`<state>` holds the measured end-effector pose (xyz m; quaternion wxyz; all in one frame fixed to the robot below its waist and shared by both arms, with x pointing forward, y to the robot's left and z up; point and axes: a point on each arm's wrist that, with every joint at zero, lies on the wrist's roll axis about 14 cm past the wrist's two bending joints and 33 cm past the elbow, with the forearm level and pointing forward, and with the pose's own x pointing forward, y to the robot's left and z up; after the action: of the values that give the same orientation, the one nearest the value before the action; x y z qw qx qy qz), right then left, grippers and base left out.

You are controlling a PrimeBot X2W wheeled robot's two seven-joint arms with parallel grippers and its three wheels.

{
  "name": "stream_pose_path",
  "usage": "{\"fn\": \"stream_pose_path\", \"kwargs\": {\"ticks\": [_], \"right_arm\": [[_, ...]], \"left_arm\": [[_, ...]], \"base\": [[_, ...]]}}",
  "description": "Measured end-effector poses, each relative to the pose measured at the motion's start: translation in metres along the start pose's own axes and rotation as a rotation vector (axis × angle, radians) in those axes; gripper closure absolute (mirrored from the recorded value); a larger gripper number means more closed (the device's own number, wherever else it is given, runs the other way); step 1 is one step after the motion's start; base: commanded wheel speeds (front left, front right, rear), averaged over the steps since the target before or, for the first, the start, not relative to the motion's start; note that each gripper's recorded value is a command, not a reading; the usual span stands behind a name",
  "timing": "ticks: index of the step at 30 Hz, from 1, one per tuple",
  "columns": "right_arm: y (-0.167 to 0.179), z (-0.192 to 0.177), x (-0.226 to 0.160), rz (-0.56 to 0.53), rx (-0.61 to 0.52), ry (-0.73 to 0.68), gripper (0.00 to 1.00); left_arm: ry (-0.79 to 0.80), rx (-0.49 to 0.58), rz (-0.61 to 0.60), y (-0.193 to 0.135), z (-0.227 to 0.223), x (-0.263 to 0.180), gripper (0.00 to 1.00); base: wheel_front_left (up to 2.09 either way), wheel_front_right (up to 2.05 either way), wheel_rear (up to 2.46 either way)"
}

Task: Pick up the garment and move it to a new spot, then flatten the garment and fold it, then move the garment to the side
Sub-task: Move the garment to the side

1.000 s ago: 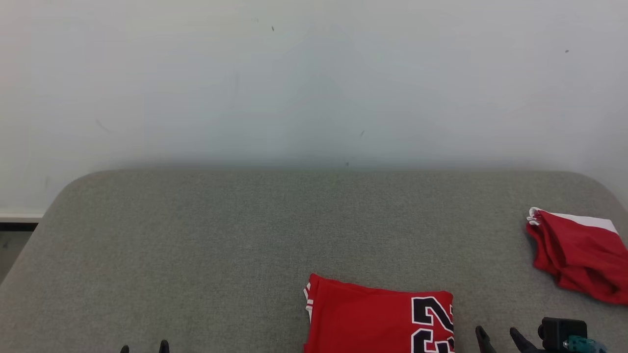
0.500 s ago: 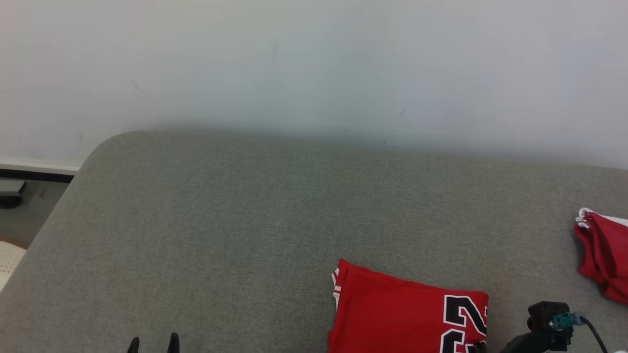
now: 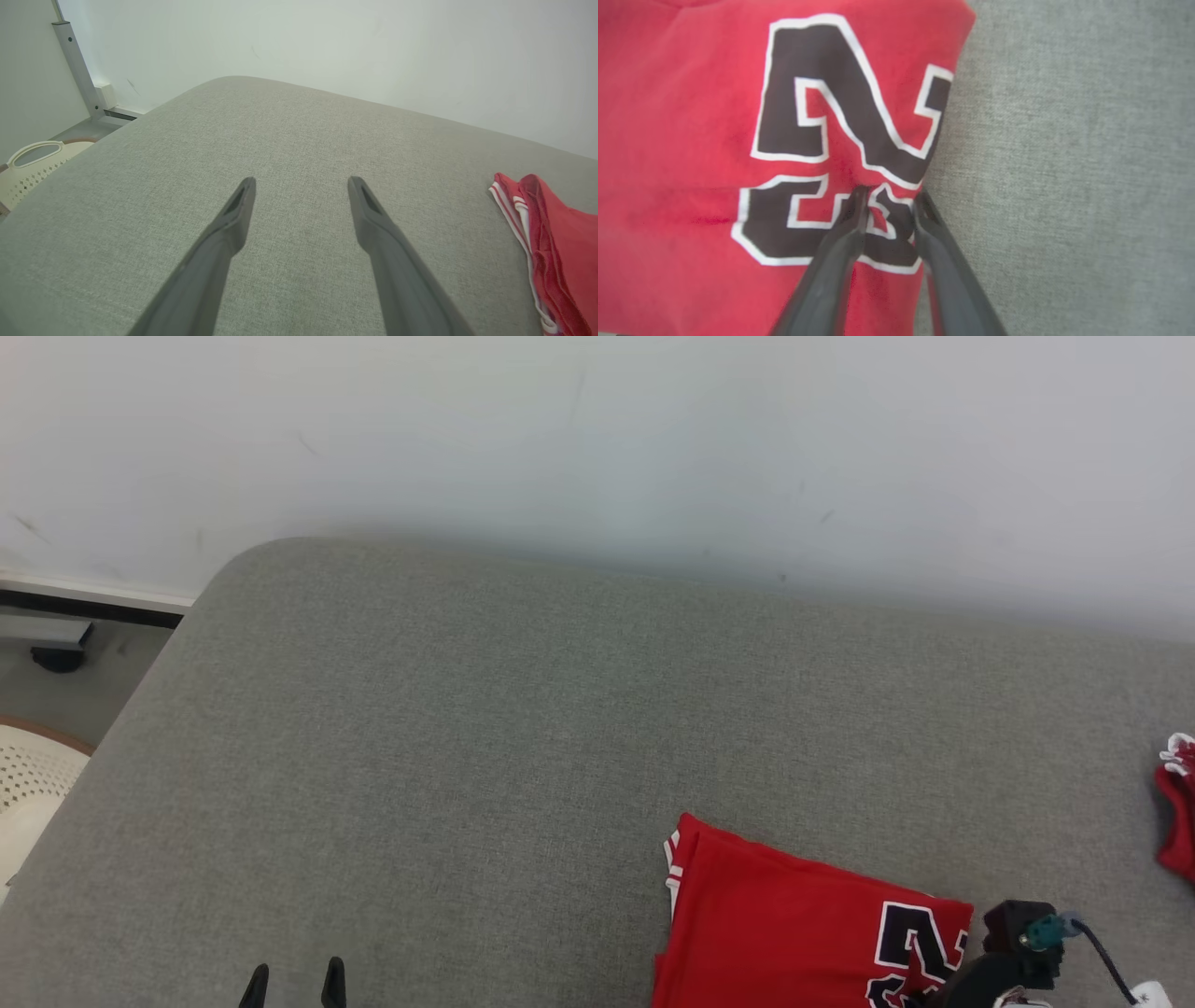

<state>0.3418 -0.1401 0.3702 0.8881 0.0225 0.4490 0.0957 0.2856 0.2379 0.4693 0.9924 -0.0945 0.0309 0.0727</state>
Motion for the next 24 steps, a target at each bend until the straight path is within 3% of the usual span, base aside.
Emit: {"fn": "stream_pose_path", "kwargs": {"ticks": [5, 12, 17, 24], "right_arm": [[0.001, 0.024, -0.005, -0.015, -0.028, -0.076, 1.0], [0.0, 0.106, -0.022, -0.063, -0.135, -0.203, 1.0], [-0.053, 0.155, -0.049, -0.204, -0.17, -0.258, 1.0], [-0.13, 0.181, -0.085, -0.381, -0.11, -0.27, 1.0]], "left_arm": [[-0.017, -0.01, -0.036, -0.011, 0.005, 0.009, 0.0], [-0.064, -0.012, -0.138, -0.043, 0.019, 0.038, 0.0], [-0.064, -0.016, -0.231, -0.076, 0.018, 0.06, 0.0], [-0.036, -0.017, -0.35, -0.118, 0.005, 0.091, 0.0]], "base": [[0.0, 0.0, 0.0], [0.0, 0.0, 0.0], [0.0, 0.0, 0.0], [0.0, 0.0, 0.0]]}}
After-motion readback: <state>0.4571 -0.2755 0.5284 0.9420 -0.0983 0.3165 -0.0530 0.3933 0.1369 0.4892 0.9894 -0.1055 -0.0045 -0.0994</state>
